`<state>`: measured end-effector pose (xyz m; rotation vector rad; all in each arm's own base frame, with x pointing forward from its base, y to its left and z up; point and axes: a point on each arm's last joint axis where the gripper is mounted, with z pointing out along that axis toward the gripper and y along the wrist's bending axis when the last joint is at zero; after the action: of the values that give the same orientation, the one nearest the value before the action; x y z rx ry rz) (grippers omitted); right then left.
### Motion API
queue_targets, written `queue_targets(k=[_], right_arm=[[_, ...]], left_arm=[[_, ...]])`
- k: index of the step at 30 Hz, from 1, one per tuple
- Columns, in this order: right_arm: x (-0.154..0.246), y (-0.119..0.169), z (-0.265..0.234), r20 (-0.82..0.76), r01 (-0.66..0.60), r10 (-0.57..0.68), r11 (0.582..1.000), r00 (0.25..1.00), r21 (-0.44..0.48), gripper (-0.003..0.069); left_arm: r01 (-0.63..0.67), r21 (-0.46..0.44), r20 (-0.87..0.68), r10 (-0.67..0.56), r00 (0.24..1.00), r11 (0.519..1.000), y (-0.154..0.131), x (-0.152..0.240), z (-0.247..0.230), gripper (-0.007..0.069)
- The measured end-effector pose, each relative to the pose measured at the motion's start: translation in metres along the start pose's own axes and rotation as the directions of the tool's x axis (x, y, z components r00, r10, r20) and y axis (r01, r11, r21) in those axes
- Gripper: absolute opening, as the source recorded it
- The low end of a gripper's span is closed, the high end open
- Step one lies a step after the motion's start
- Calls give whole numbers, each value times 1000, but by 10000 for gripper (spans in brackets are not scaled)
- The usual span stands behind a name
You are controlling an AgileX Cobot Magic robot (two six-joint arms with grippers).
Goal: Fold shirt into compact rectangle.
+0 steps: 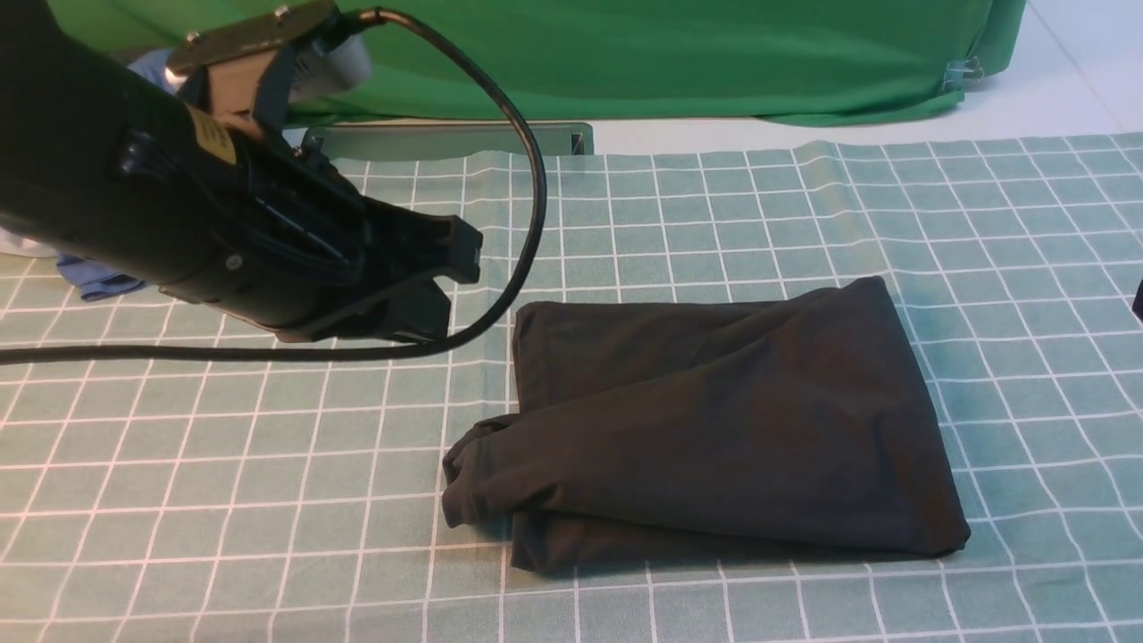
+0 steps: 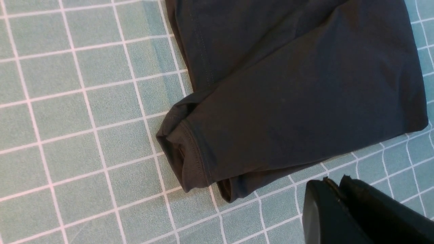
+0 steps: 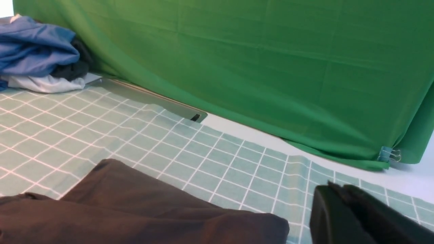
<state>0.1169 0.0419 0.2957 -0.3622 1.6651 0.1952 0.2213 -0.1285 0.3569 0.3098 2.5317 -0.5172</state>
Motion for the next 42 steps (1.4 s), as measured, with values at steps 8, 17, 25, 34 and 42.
queue_targets(k=[8, 17, 25, 34, 42], right_arm=[[-1, 16, -1, 13, 16, -15, 992, 1000, -128, 57], [-1, 17, -9, 43, 19, -13, 989, 999, -146, 76], [39, -9, -50, 157, -24, -5, 983, 988, 181, 96], [104, -15, -59, 63, -26, 0, 913, 998, 408, 112], [114, -11, -58, -46, 7, 10, 935, 999, 354, 130]], left_arm=[[-1, 0, 8, 1, 1000, 1000, 0, -1, 0, 36], [-2, -1, 16, 2, 1000, 1000, 0, -1, 0, 36], [-5, 1, 46, 5, 999, 1000, 0, -4, 0, 36], [-5, 2, 60, 5, 998, 1000, 0, -5, 0, 36], [-40, -8, 61, 40, 997, 999, 1, -6, 0, 36]])
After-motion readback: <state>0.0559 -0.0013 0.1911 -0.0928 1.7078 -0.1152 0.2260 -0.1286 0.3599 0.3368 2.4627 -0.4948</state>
